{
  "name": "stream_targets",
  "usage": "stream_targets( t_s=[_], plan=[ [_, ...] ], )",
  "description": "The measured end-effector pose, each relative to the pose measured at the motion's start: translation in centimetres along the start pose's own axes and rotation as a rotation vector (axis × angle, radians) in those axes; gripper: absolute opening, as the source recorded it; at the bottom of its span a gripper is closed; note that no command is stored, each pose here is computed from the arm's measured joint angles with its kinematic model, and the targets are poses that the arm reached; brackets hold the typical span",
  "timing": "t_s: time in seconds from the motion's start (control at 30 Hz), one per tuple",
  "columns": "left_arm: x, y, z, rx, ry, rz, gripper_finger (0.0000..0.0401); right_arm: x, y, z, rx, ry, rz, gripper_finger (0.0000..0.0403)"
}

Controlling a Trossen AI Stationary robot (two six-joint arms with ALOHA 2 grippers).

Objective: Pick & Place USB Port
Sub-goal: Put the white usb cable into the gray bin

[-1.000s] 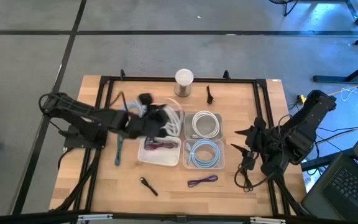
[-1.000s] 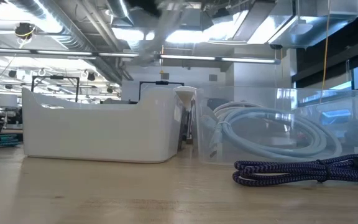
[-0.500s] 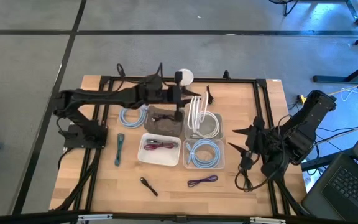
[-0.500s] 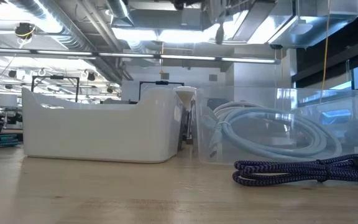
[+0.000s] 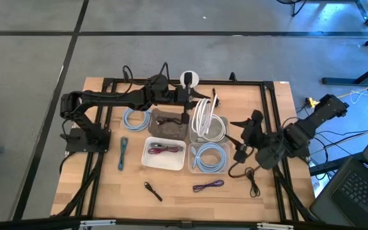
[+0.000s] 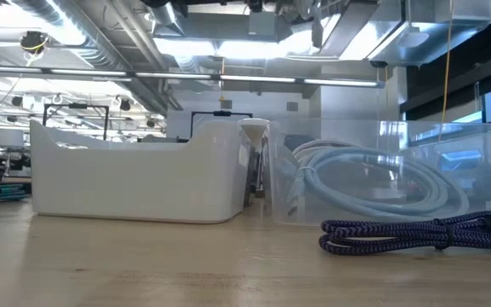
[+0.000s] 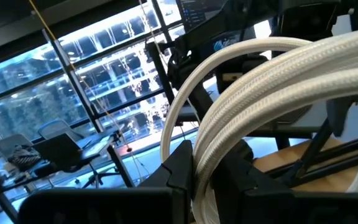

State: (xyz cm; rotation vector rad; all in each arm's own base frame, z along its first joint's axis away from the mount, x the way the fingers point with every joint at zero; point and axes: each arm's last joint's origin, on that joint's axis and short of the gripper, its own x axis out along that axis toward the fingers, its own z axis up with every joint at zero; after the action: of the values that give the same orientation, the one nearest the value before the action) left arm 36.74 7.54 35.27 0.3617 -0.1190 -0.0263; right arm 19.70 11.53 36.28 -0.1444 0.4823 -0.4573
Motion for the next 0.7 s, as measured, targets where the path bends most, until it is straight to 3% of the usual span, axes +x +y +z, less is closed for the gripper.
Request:
stream_targets(
  t_s=[0.23,0.7],
  plan=[
    [0.0,0.0,0.0,0.001,-0.002,0.000,0.0030,3.3,0.8,1.5,-0.069,0.012,0.103,0.0241],
    [0.0,-0.1,0.1,-0.009,-0.010,-0.029,0.0030,8.0,1.4,2.1,-0.120,0.045,0.187,0.0241]
  ],
)
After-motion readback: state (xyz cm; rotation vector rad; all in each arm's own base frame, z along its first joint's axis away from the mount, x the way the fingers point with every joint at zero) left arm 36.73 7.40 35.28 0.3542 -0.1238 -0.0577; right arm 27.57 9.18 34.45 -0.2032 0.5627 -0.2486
